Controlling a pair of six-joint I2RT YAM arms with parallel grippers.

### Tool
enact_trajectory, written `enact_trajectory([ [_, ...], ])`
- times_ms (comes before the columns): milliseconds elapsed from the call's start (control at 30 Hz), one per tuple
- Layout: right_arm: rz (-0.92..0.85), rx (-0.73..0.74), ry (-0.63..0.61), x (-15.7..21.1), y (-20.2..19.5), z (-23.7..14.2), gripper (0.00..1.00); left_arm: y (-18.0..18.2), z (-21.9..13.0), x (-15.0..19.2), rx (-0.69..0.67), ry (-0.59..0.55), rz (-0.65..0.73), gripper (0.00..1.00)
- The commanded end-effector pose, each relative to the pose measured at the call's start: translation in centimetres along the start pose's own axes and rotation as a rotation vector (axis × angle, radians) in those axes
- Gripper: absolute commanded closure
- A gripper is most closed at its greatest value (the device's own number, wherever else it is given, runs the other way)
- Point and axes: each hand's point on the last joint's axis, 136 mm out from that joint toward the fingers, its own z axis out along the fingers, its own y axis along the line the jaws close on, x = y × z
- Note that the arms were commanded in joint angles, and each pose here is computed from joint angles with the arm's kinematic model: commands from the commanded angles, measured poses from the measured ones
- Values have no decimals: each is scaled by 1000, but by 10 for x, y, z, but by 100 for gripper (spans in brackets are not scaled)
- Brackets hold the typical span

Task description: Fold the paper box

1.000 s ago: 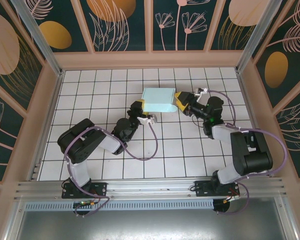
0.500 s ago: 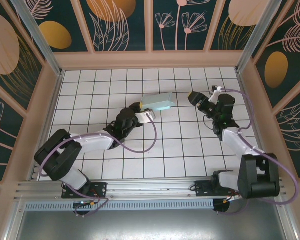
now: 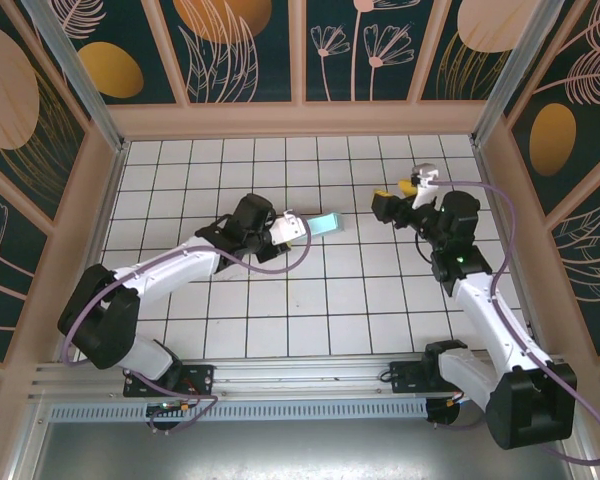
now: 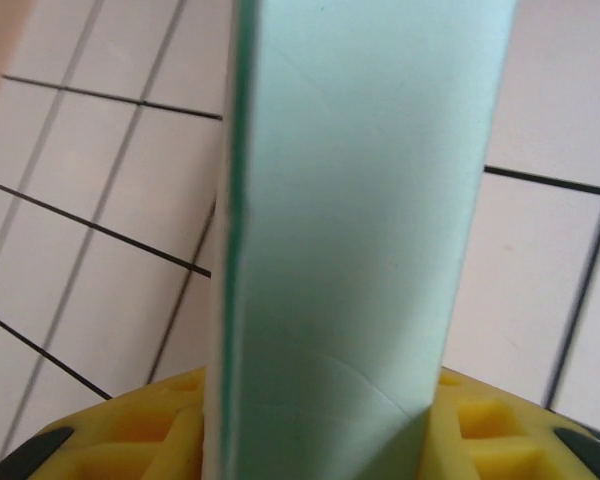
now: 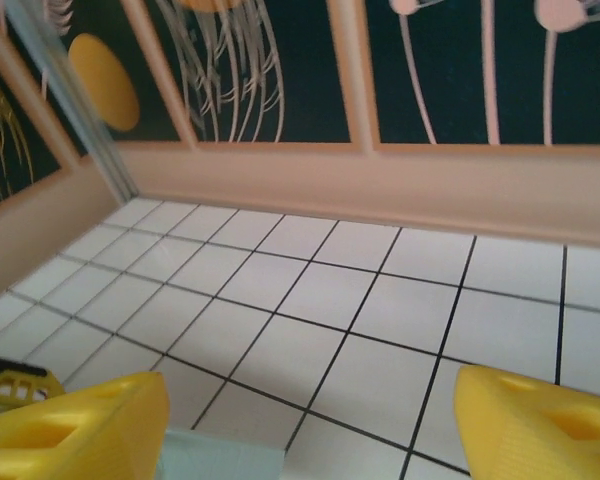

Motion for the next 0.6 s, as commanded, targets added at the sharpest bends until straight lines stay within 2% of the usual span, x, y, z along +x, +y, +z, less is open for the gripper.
enact_trajectory([
  [0, -239, -104, 78, 7, 28, 4, 24, -21, -13, 9, 161, 77, -59, 64],
  [100, -337, -179, 156, 21, 46, 10, 24, -29, -16, 16, 226, 136, -76, 64],
  [233, -372, -277, 273, 42, 63, 17, 25, -38, -23, 19, 300, 194, -98, 65],
  [400, -365, -323, 363, 60, 70, 26, 40, -47, -23, 37, 357, 311, -123, 66],
  [567, -355, -371, 422, 75, 79, 32, 54, -43, -18, 52, 326, 394, -133, 65],
])
